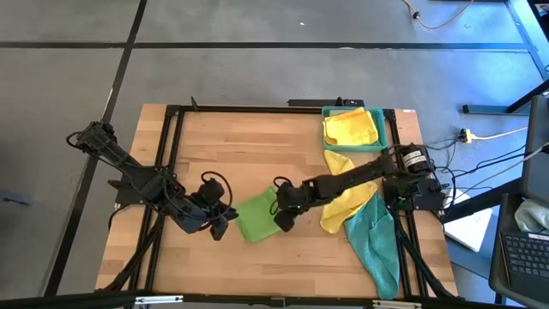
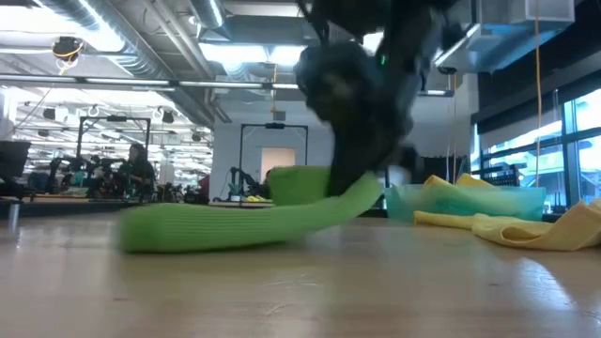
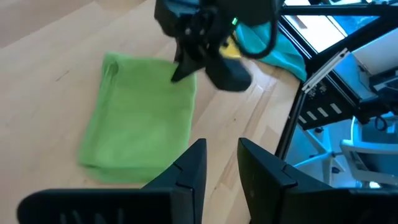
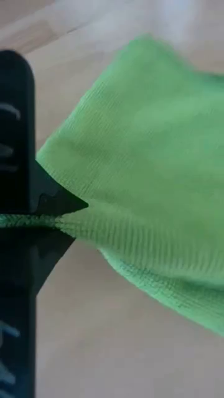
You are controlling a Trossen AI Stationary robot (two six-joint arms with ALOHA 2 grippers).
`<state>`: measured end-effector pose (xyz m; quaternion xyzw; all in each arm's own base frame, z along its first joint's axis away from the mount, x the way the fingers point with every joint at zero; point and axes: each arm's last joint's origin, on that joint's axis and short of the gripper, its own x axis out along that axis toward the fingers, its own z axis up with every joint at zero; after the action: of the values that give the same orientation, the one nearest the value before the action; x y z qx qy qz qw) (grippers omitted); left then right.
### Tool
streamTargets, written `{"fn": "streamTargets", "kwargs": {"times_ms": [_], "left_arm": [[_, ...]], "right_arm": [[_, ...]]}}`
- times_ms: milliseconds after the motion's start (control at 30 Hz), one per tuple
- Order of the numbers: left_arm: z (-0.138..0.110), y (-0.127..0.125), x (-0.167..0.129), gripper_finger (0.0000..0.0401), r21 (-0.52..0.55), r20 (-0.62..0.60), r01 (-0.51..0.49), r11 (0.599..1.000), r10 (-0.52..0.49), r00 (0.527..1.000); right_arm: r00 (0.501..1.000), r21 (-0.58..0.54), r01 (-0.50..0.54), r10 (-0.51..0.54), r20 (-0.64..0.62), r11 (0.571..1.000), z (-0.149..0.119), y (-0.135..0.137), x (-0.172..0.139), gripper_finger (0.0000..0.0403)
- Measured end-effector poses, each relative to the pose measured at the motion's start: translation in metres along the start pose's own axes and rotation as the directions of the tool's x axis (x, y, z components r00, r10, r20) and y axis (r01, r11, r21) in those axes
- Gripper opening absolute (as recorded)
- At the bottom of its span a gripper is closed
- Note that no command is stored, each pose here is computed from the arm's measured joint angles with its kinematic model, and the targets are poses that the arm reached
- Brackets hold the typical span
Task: Fold microfiber towels
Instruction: Stack the folded green microfiber cloth on top of the folded yellow microfiber cloth
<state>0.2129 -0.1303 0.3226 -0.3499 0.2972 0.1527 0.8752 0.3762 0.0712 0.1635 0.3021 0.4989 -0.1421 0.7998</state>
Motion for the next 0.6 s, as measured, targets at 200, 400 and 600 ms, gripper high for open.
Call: {"fn": "streamTargets", "kwargs": {"times_ms": [200,400,600], "left_arm": [[0.0,0.0,0.0,0.0082,0.049,0.0,0.004,0.999,-0.004,1.0],[-0.001,-0.001,-0.001,0.0082,0.068,-0.002,0.011,0.998,-0.011,1.0],[-0.004,-0.002,-0.002,0.0082,0.099,-0.009,0.019,0.995,-0.019,1.0]], "right_arm": [[0.99,-0.226,0.137,-0.143,-0.009,0.964,0.038,0.014,-0.05,0.0004],[0.972,-0.285,0.192,-0.222,-0.076,0.939,0.044,0.009,-0.066,0.0004],[0.936,-0.352,0.241,-0.312,-0.16,0.904,0.036,0.0,-0.07,0.0004]]}}
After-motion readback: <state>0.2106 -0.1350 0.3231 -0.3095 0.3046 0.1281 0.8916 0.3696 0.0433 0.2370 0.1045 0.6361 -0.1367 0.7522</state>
